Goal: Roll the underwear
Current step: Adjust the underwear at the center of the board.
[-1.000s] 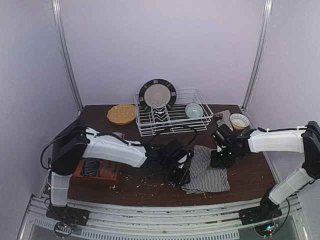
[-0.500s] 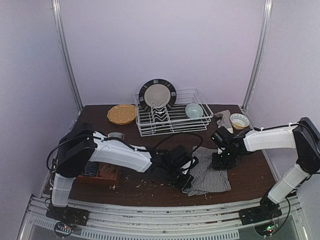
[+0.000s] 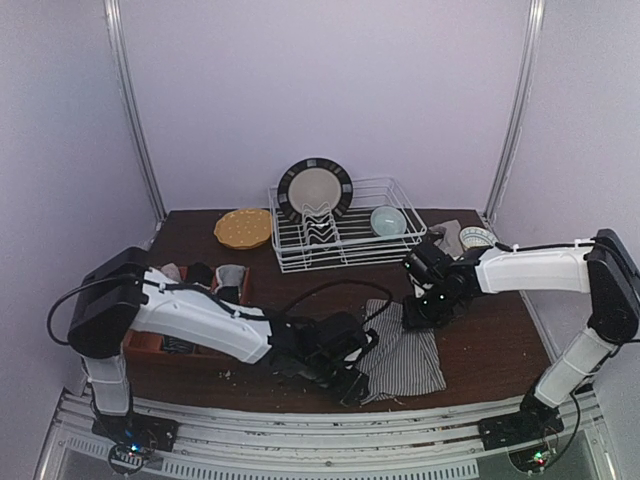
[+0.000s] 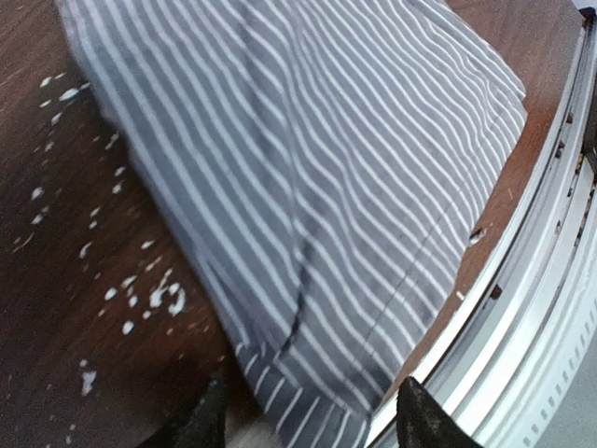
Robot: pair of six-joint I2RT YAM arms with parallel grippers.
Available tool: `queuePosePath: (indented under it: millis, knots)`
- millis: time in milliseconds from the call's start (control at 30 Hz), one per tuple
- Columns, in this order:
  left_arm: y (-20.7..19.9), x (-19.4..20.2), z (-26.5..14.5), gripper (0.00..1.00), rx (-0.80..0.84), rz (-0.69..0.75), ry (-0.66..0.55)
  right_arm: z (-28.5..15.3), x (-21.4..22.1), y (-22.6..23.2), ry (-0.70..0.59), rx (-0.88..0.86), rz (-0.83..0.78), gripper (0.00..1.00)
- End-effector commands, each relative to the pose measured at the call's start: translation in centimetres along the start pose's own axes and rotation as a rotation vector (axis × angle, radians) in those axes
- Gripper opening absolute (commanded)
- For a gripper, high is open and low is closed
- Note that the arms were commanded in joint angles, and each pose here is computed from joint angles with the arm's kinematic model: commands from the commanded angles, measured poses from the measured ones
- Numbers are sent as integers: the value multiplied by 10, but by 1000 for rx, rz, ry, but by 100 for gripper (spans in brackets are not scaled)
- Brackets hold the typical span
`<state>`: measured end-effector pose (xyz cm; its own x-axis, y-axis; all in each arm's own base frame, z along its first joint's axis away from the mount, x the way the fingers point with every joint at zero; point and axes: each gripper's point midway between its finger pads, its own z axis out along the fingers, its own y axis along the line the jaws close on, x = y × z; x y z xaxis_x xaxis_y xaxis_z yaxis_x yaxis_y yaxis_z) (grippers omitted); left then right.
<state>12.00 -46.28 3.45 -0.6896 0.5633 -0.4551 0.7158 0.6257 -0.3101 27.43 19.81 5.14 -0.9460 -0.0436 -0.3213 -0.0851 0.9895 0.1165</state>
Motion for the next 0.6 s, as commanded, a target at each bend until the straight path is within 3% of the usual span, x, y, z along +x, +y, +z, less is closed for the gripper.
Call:
queuePosePath:
  millis: [0,167,267,433,567]
  knots:
    - [14,-7,-33,61,-60,-37,-68,-28,1,-9,-50,-6,-2,52]
    - [18,-14,-52,66,-85,-39,-111,-23,10,-17,-40,-52,46,68]
    - [27,-18,-54,66,-131,-43,-131,-14,15,-14,-9,-126,111,68]
    - [45,-23,-54,62,-169,-106,-154,-36,-1,22,-119,-225,109,65]
    - [56,-25,-60,62,-158,-152,-177,-36,-4,3,-118,-47,131,64]
